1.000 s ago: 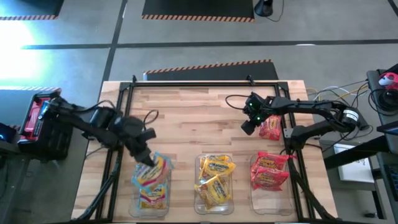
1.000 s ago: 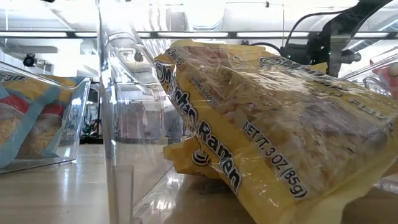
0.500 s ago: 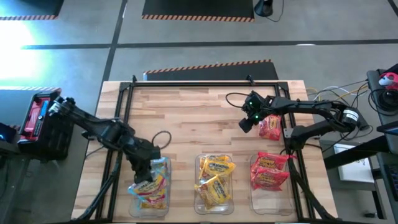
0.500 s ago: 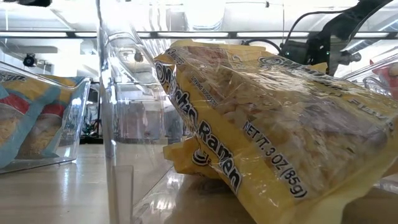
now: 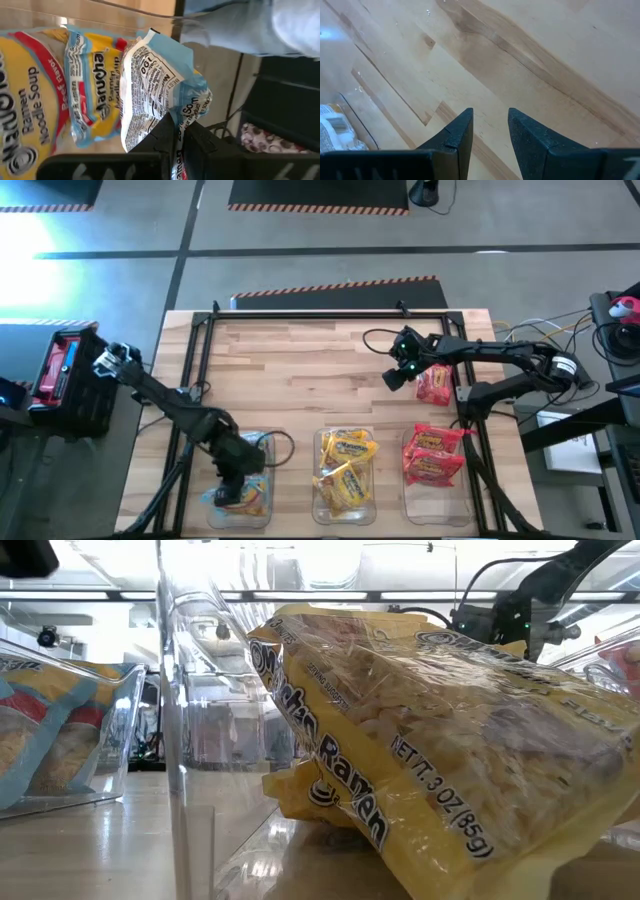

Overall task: Sort Maruchan noodles
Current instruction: Put the blue noodle pack into the left transparent bin

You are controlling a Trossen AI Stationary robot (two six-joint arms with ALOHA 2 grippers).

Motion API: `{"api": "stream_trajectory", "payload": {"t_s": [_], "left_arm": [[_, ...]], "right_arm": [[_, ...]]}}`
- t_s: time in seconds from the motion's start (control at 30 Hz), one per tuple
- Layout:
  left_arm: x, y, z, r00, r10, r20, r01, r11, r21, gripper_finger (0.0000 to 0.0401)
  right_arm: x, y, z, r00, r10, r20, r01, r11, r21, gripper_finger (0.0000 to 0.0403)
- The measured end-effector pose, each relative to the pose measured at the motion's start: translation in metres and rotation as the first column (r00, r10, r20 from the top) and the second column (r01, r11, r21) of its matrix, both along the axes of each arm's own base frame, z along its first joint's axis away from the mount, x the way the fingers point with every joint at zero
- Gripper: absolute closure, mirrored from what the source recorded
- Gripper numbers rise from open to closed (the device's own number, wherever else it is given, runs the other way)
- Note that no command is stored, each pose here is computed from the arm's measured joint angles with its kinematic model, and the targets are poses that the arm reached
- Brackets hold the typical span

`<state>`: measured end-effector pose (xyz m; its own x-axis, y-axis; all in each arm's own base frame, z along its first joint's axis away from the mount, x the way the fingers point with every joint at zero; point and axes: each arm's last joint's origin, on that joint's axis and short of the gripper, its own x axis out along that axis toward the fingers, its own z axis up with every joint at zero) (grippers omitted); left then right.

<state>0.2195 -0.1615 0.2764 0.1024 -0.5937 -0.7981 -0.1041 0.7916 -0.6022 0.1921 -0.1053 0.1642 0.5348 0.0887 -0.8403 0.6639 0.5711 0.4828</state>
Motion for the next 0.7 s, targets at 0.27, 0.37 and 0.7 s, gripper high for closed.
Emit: {"api": "stream_trajectory", "payload": {"t_s": [0.27, 0.37, 0.7], "left_arm": [[0.015, -0.015, -0.018, 0.998, -0.050, 0.031, 0.050, 0.999, 0.000, 0.0395], [0.015, -0.016, -0.018, 0.999, -0.013, 0.030, 0.013, 1.000, 0.017, 0.0395], [0.016, -0.015, -0.021, 0.994, 0.106, 0.000, -0.106, 0.993, 0.043, 0.0375]], "right_arm": [[0.000, 0.000, 0.000, 1.000, -0.008, -0.001, 0.008, 1.000, 0.006, 0.0289], [0.000, 0.000, 0.000, 1.000, -0.008, -0.001, 0.008, 1.000, 0.005, 0.0289], [0.000, 0.000, -0.001, 1.000, 0.001, -0.005, -0.001, 1.000, 0.002, 0.0289]]}}
